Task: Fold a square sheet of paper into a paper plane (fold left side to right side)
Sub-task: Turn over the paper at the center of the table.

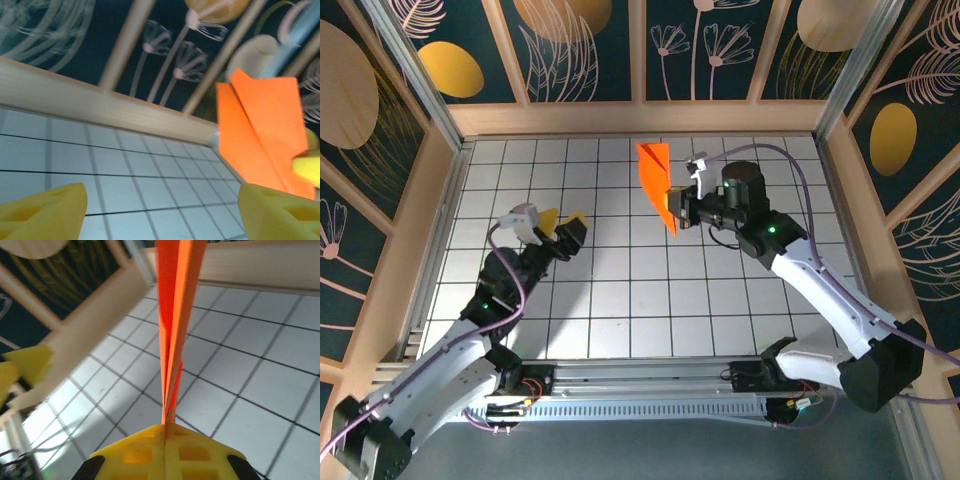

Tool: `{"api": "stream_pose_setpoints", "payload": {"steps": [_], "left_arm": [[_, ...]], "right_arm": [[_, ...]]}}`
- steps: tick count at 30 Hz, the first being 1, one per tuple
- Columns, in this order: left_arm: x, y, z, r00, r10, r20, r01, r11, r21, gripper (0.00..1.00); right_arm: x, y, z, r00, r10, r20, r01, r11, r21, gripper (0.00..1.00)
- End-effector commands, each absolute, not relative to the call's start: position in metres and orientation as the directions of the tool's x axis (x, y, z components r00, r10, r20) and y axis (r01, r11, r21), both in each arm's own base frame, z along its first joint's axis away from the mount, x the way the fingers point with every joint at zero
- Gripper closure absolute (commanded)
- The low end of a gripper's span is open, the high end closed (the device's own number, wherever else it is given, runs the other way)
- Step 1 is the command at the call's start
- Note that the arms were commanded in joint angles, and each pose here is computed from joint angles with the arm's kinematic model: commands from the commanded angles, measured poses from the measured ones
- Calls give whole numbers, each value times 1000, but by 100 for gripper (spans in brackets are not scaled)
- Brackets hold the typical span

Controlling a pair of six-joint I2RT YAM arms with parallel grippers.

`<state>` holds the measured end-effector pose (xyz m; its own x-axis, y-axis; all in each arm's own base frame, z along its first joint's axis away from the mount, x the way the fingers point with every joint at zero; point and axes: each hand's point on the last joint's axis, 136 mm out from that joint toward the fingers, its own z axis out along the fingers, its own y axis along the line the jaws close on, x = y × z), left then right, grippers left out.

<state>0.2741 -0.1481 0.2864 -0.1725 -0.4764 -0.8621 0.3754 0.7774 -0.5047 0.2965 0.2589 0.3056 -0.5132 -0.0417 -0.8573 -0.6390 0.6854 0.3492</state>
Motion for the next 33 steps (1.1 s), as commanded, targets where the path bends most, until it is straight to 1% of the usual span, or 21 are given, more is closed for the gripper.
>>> {"api": "stream_pose_setpoints", "payload": {"steps": [1,4,8,13,16,20,26,29,33], "left_arm": [[273,-95,263,-90,-432,-897,126,889,-441,19],[263,-68,260,-36,-439,-898,32,897,-440,17],[255,-51,260,3,-441,-898,-28,897,-441,17],[256,-50,261,-1,-428,-904,-42,903,-428,17],[260,-54,261,-15,-420,-907,-39,907,-420,17],[265,-60,259,-35,-417,-908,-30,909,-416,16],[269,-66,256,-58,-420,-906,-18,908,-419,15],[271,-69,253,-68,-427,-902,-9,904,-427,15],[273,-72,249,-80,-431,-899,-5,902,-432,15]], "right_arm": [[321,222,283,-537,-110,-836,-394,909,133,100],[329,203,276,-552,-176,-815,-227,972,-56,100],[332,192,269,-568,-270,-778,-87,959,-269,100],[334,189,244,-620,-423,-661,-4,844,-536,100],[335,192,220,-655,-485,-579,9,762,-647,100],[336,200,181,-690,-530,-492,-9,687,-727,100],[337,217,120,-715,-569,-405,-59,627,-777,100],[335,226,91,-726,-582,-366,-110,624,-773,100],[330,240,59,-742,-575,-344,-183,668,-721,100]]}}
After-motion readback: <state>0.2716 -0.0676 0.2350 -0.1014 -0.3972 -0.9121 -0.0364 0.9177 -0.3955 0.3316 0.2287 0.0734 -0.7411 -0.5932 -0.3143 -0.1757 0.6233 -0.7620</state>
